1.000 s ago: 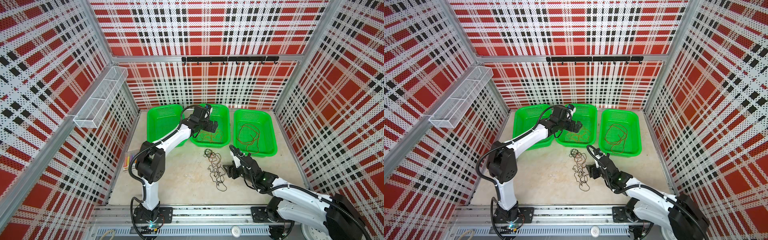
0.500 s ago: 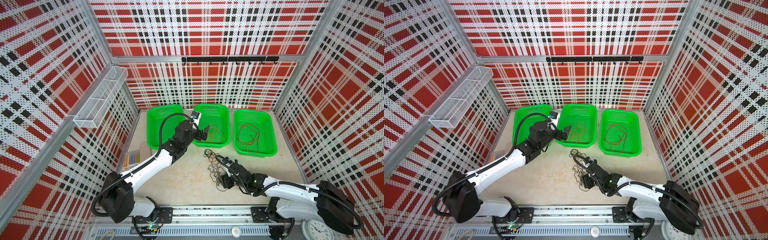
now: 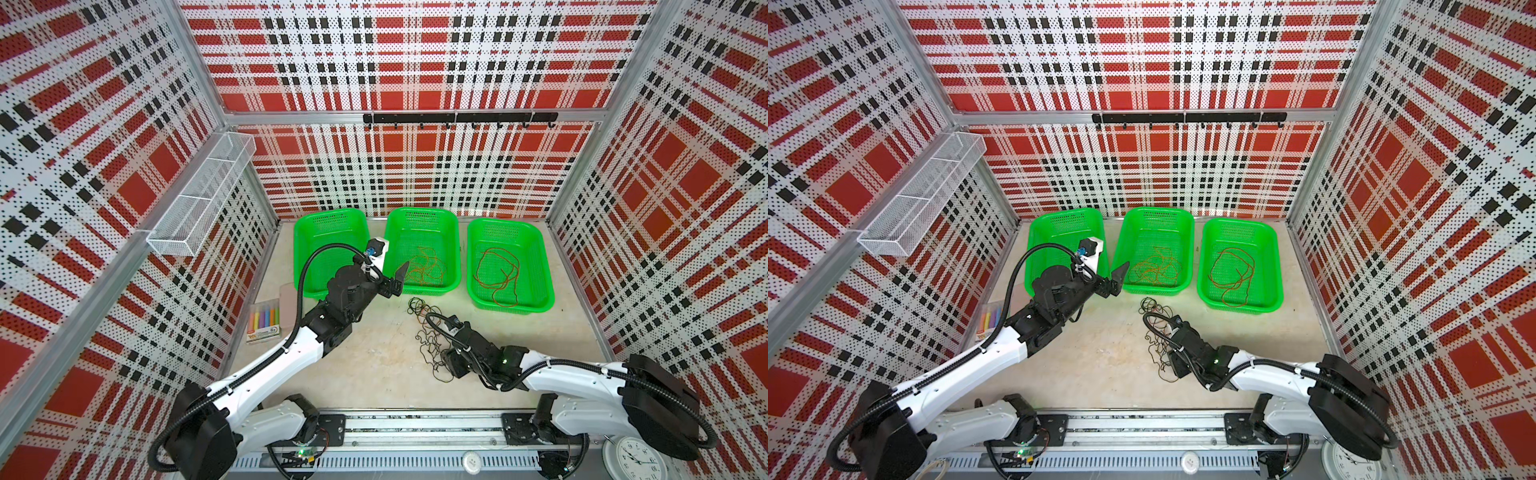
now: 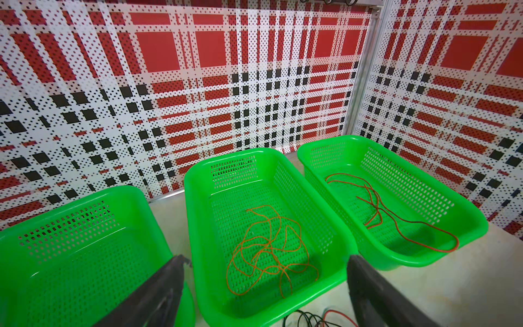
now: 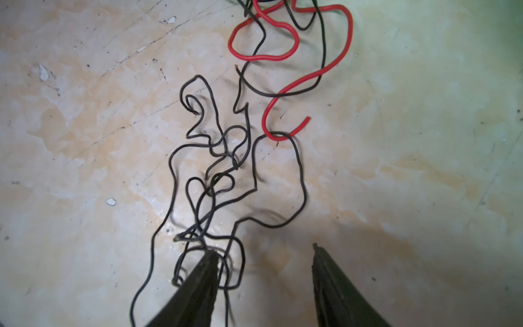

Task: Untangle and sort cables by color
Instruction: Untie the cable.

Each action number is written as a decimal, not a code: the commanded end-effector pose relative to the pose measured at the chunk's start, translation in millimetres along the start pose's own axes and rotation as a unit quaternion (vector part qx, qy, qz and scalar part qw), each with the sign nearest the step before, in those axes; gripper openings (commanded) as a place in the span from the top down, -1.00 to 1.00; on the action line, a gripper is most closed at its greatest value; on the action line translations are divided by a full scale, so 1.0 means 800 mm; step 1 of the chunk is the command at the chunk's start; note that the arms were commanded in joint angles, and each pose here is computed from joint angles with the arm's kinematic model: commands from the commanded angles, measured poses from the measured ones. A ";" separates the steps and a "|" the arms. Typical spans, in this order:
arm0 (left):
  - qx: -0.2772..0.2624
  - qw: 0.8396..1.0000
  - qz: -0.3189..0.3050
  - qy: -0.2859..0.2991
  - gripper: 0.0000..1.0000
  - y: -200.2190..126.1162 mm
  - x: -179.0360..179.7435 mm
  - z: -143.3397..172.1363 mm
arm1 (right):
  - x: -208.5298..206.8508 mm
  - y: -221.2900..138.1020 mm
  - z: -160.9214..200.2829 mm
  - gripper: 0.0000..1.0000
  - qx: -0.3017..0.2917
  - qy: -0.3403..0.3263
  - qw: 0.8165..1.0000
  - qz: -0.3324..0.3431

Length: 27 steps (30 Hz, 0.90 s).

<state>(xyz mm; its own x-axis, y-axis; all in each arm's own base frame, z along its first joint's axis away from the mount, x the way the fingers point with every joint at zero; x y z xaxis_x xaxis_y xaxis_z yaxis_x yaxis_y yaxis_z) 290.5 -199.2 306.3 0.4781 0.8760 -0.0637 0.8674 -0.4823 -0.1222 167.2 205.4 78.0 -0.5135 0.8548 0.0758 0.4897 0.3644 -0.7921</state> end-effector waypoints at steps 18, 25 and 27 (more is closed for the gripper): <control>-0.043 0.999 0.015 0.025 -0.69 -0.016 -0.014 -0.014 | -0.001 -0.052 -0.061 1.00 -0.061 -0.060 0.996 0.032; -0.082 0.990 0.088 0.078 -0.36 -0.032 -0.055 -0.020 | -0.015 -0.142 -0.121 1.00 -0.162 -0.114 0.978 0.066; -0.094 0.986 0.108 0.090 -0.34 -0.035 -0.068 -0.019 | -0.020 -0.166 -0.139 1.00 -0.187 -0.125 0.971 0.078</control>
<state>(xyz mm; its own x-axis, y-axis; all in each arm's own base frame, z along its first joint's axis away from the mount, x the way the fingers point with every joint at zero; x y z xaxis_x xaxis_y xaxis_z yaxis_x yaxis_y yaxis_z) 255.1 -224.8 316.2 0.6094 0.7914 0.0475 0.7927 -0.6093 -0.0176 186.5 198.5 229.8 -0.5622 0.8222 -0.0891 0.7268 0.4398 -0.5275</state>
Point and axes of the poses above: each gripper's point midway between its finger pads, its own y axis out along the fingers, its own x axis along the line the jaws close on, z = x × y, the point moved 5 cm from there along -y, back along the fingers, and after that the axes turned 5 degrees about -y, right-handed, at the moved point
